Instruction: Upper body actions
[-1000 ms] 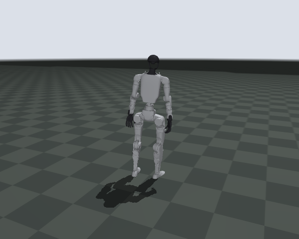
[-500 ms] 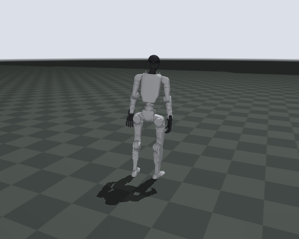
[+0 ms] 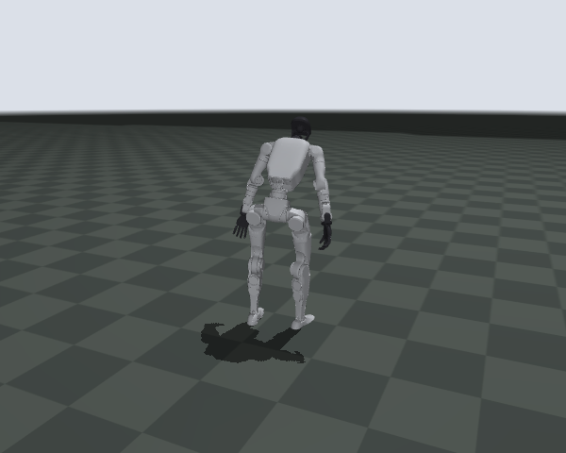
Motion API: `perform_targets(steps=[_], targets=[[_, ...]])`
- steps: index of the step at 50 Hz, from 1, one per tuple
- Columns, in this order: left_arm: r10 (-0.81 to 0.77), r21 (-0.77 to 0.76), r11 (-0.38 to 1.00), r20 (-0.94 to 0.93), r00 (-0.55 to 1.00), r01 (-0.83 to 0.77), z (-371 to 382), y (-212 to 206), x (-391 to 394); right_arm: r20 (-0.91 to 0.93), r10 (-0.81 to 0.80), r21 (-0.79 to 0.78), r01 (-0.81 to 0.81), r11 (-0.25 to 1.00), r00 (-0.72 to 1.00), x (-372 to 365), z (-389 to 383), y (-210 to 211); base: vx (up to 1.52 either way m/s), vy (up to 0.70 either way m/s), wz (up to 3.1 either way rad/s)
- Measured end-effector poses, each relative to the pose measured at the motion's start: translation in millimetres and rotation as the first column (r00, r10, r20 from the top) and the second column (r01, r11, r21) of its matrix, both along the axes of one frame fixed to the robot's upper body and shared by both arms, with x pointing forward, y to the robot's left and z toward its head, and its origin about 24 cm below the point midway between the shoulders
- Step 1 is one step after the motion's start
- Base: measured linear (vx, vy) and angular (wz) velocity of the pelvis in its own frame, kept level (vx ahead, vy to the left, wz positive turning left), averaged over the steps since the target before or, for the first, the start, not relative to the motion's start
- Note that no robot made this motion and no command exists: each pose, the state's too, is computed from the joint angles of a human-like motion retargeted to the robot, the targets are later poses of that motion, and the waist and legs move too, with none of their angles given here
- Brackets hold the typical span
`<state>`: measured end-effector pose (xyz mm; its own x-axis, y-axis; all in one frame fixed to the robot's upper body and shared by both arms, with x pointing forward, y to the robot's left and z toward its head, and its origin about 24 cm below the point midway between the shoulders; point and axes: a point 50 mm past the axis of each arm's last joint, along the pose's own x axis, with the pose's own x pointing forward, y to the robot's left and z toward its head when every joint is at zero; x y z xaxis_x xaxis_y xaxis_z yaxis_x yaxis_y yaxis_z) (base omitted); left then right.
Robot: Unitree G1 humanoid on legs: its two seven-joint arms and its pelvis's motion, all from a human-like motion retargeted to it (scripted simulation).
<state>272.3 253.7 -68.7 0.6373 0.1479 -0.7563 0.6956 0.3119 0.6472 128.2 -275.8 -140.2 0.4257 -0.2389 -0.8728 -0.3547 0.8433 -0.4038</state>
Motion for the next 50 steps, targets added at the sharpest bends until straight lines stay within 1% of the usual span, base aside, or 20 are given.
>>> perform_targets(steps=[3, 7, 10, 13, 18, 25, 30, 33, 37, 39, 41, 43, 45, 48, 50], targets=[[-0.008, 0.001, 1.000, 0.121, 0.993, 0.008, 29, 5, 28, 0.039, -0.052, 0.031, 0.051, 0.998, 0.998, 7, 4, -3, -0.42, -0.16, 0.15], [-0.003, 0.022, 1.000, 0.258, 0.966, -0.002, 65, 15, 55, 0.034, -0.072, 0.072, 0.069, 0.995, 0.997, 6, 4, -5, -0.36, -0.10, 0.02], [0.012, 0.041, 0.999, 0.375, 0.927, -0.029, 90, 22, 70, 0.021, -0.047, 0.075, 0.046, 0.996, 0.999, 5, 4, -6, -0.27, -0.05, -0.02], [0.029, 0.060, 0.996, 0.476, 0.879, -0.066, 111, 28, 80, -0.006, 0.000, 0.046, 0.000, 0.999, 1.000, 2, 5, -10, -0.19, 0.02, 0.10], [0.040, 0.103, 0.984, 0.657, 0.753, -0.142, 153, 38, 96, -0.017, 0.059, 0.010, -0.059, 0.998, 0.998, 1, 6, -12, -0.12, 0.03, -0.04], [-0.007, 0.176, 0.945, 0.851, 0.525, -0.274, 202, 45, 107, 0.018, 0.079, 0.053, -0.080, 0.995, 0.997, 8, 8, -9, -0.06, 0.05, -0.47], [-0.075, 0.272, 0.884, 0.885, 0.459, -0.381, 207, 62, 97, 0.009, 0.128, 0.098, -0.128, 0.987, 0.992, 0, 3, 1, -0.02, 0.05, -1.34], [-0.099, 0.339, 0.822, 0.876, 0.473, -0.457, 206, 79, 86, 0.013, 0.177, 0.125, -0.177, 0.976, 0.984, -2, 1, 10, -0.02, 0.03, -0.84], [-0.077, 0.388, 0.762, 0.849, 0.523, -0.519, 199, 94, 75, 0.000, 0.217, 0.145, -0.215, 0.966, 0.976, -7, -3, 20, -0.02, 0.03, -0.64], [-0.040, 0.386, 0.741, 0.842, 0.538, -0.550, 193, 100, 69, -0.013, 0.237, 0.154, -0.233, 0.960, 0.971, -9, -5, 23, -0.02, 0.02, -0.44], [-0.018, 0.368, 0.728, 0.854, 0.521, -0.579, 189, 103, 65, -0.022, 0.258, 0.161, -0.251, 0.954, 0.966, -10, -6, 26, -0.01, 0.01, -0.26], [-0.027, 0.358, 0.726, 0.868, 0.496, -0.587, 185, 104, 62, -0.032, 0.281, 0.166, -0.273, 0.948, 0.959, -11, -6, 27, 0.00, 0.00, 0.00], [-0.032, 0.371, 0.724, 0.860, 0.509, -0.581, 182, 104, 60, -0.031, 0.294, 0.166, -0.285, 0.944, 0.955, -7, -6, 29, 0.00, 0.00, 0.00], [-0.008, 0.423, 0.714, 0.801, 0.599, -0.557, 174, 106, 58, -0.011, 0.296, 0.158, -0.291, 0.944, 0.955, 3, -3, 29, -0.01, 0.02, 0.18], [0.027, 0.430, 0.741, 0.748, 0.663, -0.515, 167, 103, 60, 0.015, 0.284, 0.153, -0.283, 0.947, 0.959, 12, 0, 30, 0.00, 0.02, 0.39]])
